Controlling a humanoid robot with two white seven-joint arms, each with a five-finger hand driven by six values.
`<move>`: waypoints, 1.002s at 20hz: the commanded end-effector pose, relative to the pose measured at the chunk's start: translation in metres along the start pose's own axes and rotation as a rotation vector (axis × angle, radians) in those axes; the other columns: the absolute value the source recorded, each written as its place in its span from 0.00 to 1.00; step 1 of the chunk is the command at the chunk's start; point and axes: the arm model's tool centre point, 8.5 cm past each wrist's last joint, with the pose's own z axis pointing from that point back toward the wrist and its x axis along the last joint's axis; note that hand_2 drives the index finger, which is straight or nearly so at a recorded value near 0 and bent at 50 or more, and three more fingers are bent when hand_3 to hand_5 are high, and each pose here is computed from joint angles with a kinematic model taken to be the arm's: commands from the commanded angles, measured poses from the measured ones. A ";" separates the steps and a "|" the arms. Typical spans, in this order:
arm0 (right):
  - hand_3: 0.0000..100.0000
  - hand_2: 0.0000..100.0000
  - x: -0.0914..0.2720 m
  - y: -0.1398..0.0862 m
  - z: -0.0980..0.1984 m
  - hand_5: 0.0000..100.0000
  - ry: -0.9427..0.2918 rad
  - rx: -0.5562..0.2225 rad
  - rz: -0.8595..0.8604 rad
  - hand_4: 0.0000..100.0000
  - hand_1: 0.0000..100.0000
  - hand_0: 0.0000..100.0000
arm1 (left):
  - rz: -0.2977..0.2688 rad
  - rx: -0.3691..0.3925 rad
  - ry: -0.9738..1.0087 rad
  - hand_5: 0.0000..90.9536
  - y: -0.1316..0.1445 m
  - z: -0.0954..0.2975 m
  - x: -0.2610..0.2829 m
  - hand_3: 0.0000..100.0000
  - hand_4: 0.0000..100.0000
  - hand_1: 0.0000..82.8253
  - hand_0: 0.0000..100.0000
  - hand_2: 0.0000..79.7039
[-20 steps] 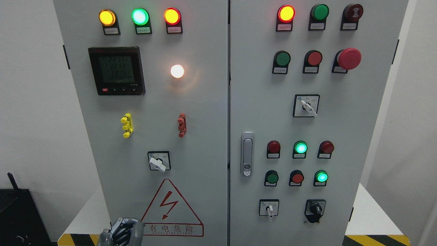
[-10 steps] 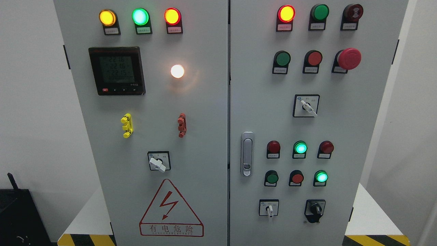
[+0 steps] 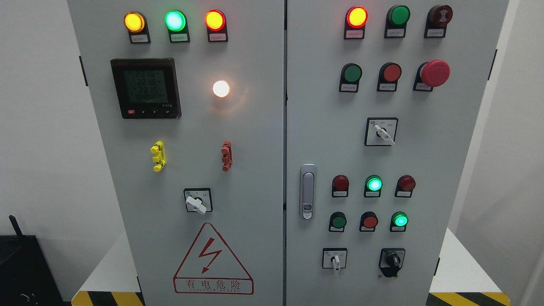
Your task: Turn on light switch 1
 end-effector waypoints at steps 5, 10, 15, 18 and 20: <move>0.00 0.00 0.000 0.000 0.000 0.00 0.002 0.001 -0.024 0.00 0.00 0.00 | 0.102 -0.109 0.960 0.00 -0.021 0.163 -0.172 0.00 0.00 0.16 0.15 0.00; 0.00 0.00 0.000 0.000 0.000 0.00 0.002 0.001 -0.024 0.00 0.00 0.00 | 0.091 -0.128 1.080 0.00 -0.031 0.162 -0.175 0.00 0.00 0.10 0.18 0.00; 0.00 0.00 0.000 0.000 0.000 0.00 0.002 0.001 -0.024 0.00 0.00 0.00 | 0.033 -0.122 1.069 0.00 -0.037 0.140 -0.168 0.00 0.00 0.04 0.21 0.00; 0.00 0.00 0.000 0.000 0.000 0.00 0.002 0.001 -0.024 0.00 0.00 0.00 | 0.043 -0.126 1.054 0.00 -0.042 0.130 -0.163 0.00 0.00 0.02 0.22 0.00; 0.00 0.00 0.000 0.000 0.000 0.00 0.002 0.001 -0.024 0.00 0.00 0.00 | 0.046 -0.125 1.049 0.00 -0.042 0.127 -0.162 0.00 0.00 0.01 0.22 0.00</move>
